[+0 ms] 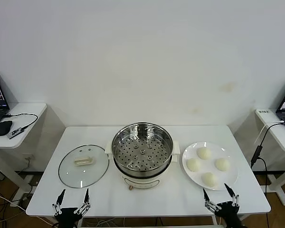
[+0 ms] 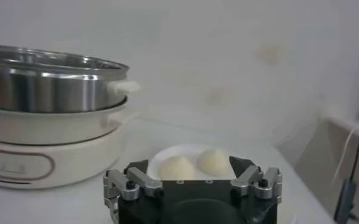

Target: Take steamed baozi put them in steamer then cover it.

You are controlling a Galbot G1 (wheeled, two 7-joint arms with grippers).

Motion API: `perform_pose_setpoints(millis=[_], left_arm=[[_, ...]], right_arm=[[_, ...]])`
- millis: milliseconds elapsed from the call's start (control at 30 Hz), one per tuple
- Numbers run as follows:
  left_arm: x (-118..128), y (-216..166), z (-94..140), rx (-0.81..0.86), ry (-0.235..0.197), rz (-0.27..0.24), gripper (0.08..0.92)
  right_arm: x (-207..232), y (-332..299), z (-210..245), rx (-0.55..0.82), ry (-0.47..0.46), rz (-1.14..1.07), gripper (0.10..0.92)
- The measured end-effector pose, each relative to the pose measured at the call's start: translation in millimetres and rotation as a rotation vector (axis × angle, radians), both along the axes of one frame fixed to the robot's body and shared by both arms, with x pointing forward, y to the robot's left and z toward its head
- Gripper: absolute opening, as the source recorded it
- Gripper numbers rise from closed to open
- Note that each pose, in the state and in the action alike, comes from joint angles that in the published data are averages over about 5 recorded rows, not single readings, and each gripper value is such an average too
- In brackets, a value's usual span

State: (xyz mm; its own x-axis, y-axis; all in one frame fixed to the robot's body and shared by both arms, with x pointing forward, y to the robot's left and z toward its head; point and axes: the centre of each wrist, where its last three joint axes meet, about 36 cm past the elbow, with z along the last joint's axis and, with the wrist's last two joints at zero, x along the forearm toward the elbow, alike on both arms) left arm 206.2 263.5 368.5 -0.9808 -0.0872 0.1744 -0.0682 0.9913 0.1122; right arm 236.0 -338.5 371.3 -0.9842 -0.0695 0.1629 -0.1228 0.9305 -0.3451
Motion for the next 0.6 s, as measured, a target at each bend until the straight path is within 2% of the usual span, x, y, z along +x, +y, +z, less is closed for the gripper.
perform_pose_setpoints(millis=[67,367,600], left_arm=[[1,0,1,0.006,0.001,-0.003,0.823],[12,1,12,0.068,0.001,-0.022,0.823],[21,-4,20,0.095,0.006,-0.018,0.823]], right_arm=[[4,-5,2,-0.033,-0.008,0.005,0.823],[52,-51,24,-0.355,-0.052,0.082,0.823],[102,-89,55,-0.576,-0.022,0.178,0.823]])
